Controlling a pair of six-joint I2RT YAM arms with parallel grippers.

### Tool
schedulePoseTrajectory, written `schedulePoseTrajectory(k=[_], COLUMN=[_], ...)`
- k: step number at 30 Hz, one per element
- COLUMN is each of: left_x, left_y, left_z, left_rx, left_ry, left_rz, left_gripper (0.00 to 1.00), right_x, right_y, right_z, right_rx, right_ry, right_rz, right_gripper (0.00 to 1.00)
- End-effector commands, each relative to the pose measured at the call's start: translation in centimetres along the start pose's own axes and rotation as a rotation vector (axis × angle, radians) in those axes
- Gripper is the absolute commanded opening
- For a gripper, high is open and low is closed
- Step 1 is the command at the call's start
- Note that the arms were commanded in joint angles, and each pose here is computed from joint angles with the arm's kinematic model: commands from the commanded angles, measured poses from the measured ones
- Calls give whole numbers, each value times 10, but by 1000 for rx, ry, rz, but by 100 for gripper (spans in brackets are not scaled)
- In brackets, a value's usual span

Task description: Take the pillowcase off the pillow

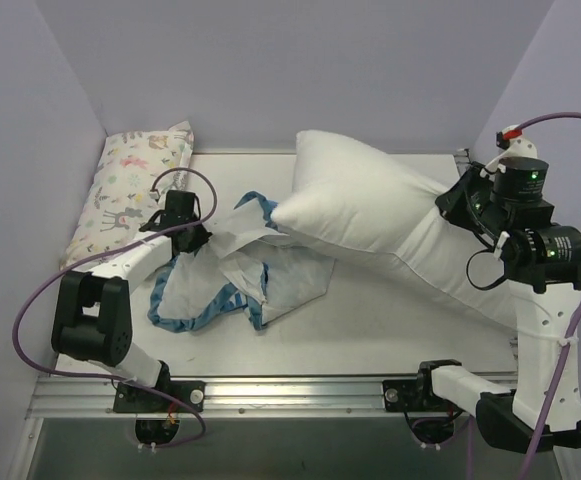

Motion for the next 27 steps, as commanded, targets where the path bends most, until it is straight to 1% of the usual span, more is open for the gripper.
schedulePoseTrajectory(k=[1,4,7,8,9,12,13,14,15,18,20,22,27], left_x=[6,3,-7,-12,-16,-28,-33,-40,-42,-55,-64,-71,-84], left_y=[-9,-12,-17,-18,-21,-23,-26,-28,-26,-25,-27,-31,-42], left_z=[-2,-7,-11,-13,-17,-25,-30,-30,-34,-36,-35,-34,-35], left_rx=[-6,1,4,4,12,24,36,37,40,44,45,57,110], left_ry=[-30,-27,-36,-43,-43,-49,-45,-54,-51,-64,-70,-69,-54], left_rz=[-26,-41,-66,-81,-92,-119,-131,-153,-155,-183,-212,-237,-305], left_gripper=[0,0,0,0,0,0,0,0,0,0,0,1,9], right_x=[-32,-21,2,16,26,64,74,82,99,124,131,146,167], right_y=[23,26,30,29,33,39,36,39,39,42,44,44,44], right_z=[44,48,51,46,50,46,46,48,34,13,5,-4,-25], right_rx=[36,33,53,59,68,81,90,104,101,108,100,91,65], right_ry=[-238,-234,-240,-220,-250,-273,-302,-339,-311,-319,-327,-304,-217], right_rz=[152,157,167,159,172,151,102,102,79,46,44,29,53], right_gripper=[0,0,0,0,0,0,0,0,0,0,0,0,0])
Point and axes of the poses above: each gripper's point midway between its finger pads, its own x axis out along the fingers, its own y axis along the line the jaws close on, z = x × y, the point moved 9 cm from there along -x, back along the fingers, and after that the axes turned 1 degree about -x, right-handed, at the moved point
